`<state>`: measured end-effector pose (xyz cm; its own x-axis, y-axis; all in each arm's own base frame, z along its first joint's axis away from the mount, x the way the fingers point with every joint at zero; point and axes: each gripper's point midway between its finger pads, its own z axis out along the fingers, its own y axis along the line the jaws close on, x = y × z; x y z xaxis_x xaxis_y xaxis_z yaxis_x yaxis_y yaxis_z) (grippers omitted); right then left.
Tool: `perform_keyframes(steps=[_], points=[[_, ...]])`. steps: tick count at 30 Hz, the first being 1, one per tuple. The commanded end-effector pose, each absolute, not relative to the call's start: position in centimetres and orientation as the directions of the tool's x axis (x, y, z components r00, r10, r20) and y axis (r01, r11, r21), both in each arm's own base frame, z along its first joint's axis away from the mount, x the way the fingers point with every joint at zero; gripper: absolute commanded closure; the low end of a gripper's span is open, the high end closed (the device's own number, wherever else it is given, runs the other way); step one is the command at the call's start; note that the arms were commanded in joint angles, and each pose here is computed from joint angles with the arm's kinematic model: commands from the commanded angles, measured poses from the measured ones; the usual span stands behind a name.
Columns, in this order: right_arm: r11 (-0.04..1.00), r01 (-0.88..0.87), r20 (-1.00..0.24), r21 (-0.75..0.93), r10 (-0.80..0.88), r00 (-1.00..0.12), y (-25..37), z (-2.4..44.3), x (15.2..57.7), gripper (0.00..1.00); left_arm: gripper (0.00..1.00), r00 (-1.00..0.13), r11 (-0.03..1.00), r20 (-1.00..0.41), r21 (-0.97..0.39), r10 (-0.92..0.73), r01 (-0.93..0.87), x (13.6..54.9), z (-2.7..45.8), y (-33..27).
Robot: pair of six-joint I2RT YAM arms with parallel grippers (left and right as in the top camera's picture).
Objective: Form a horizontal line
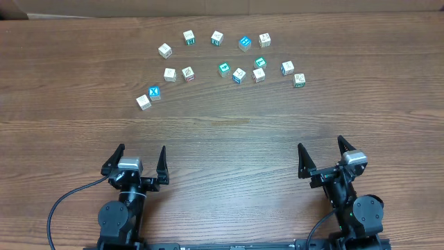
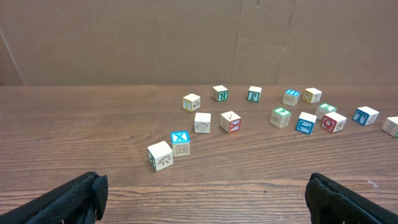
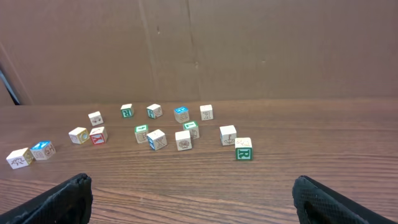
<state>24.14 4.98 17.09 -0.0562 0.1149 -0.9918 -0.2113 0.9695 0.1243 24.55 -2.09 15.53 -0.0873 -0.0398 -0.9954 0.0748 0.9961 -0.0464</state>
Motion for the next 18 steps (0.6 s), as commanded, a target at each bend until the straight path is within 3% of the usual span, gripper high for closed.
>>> perform_keyframes(steps=[1,18], points=[[0.962,-0.210,-0.984,0.176,0.168,-0.058,4.9,17.1,24.1,0.00,0.00,-0.078,0.997,-0.997,-0.027,-0.021,0.077,24.5,15.6,-2.1],[0.915,-0.243,-0.936,0.322,0.269,-0.225,5.9,21.1,21.1,0.00,0.00,-0.078,0.997,-0.997,-0.027,-0.021,0.077,24.5,15.6,-2.1]])
